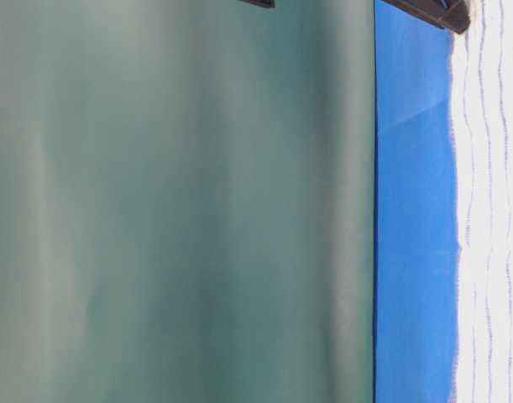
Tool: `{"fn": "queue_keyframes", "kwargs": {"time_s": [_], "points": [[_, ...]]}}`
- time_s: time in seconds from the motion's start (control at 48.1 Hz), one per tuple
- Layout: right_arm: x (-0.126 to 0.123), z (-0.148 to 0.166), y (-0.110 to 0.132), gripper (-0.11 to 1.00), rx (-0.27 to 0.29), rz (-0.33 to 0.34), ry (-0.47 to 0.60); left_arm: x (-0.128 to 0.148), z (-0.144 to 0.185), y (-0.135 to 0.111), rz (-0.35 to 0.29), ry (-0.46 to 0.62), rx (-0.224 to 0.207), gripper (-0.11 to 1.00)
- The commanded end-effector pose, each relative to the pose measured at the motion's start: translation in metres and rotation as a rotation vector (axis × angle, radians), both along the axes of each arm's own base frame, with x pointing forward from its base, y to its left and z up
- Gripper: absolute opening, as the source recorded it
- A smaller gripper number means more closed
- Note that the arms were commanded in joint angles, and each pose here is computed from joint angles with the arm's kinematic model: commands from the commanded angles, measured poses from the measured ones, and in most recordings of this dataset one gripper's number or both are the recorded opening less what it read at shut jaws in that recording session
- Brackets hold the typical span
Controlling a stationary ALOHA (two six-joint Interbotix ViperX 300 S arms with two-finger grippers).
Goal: Fold the blue towel.
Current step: 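Lift the top corners and fold them down toward the bottom edge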
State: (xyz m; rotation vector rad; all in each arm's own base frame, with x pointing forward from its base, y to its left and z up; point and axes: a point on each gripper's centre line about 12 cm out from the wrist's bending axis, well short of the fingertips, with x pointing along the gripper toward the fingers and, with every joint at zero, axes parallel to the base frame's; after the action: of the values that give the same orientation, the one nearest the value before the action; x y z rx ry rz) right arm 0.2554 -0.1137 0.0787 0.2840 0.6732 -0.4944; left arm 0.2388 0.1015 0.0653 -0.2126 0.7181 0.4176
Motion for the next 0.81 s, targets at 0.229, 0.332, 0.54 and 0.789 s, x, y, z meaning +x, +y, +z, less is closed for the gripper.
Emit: {"fn": "queue_keyframes", "kwargs": {"time_s": [0.229,0.332,0.54,0.789], "points": [[0.006,0.006,-0.002,-0.02,-0.014,0.006,-0.024,0.004,0.003,-0.002,-0.011,-0.009,0.003,0.03],[0.008,0.007,-0.002,-0.02,-0.016,0.006,-0.029,0.004,0.004,-0.003,-0.014,-0.012,0.004,0.03],[0.01,0.017,-0.002,-0.02,-0.024,0.009,-0.053,0.01,0.021,-0.004,-0.03,-0.047,0.02,0.03],[0.007,0.047,0.002,-0.02,-0.028,0.022,-0.094,0.013,0.059,-0.011,-0.065,-0.067,0.03,0.03]]}}
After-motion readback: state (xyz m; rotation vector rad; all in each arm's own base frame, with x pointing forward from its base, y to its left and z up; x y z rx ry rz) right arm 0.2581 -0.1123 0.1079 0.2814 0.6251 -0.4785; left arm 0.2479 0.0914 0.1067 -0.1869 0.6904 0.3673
